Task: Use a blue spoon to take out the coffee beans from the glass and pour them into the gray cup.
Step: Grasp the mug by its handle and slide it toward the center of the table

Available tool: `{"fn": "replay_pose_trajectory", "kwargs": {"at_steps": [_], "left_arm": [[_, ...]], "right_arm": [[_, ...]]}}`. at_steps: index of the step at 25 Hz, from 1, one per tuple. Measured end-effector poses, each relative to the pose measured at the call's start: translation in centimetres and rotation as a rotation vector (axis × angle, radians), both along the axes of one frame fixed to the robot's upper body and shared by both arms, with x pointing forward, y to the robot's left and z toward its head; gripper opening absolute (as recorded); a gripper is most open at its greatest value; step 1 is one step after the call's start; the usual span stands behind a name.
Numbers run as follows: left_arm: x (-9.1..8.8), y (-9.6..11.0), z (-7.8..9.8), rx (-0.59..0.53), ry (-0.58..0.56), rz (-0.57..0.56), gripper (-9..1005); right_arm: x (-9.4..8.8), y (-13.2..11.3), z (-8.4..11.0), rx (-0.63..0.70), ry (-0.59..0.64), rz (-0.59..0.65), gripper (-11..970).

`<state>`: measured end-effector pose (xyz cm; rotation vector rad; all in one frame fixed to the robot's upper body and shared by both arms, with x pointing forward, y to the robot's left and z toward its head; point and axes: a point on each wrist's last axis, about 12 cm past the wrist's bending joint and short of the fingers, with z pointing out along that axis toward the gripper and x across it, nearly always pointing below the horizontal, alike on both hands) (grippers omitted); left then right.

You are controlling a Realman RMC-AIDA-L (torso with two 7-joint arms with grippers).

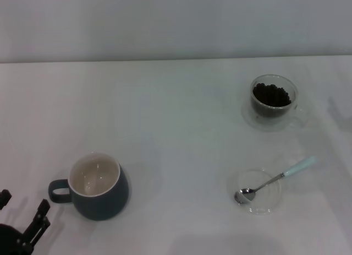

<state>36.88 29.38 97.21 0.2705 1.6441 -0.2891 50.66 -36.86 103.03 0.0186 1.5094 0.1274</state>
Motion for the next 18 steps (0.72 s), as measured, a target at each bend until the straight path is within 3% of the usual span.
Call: {"fn": "replay_pose_trajectory", "kwargs": {"at_steps": [18], "left_arm": [[2.7, -0.9, -0.4, 0.028, 0.048, -0.046, 829]], "right_arm": [[0.2, -0.1, 0.2, -0.009, -0.006, 0.002, 867]]}}
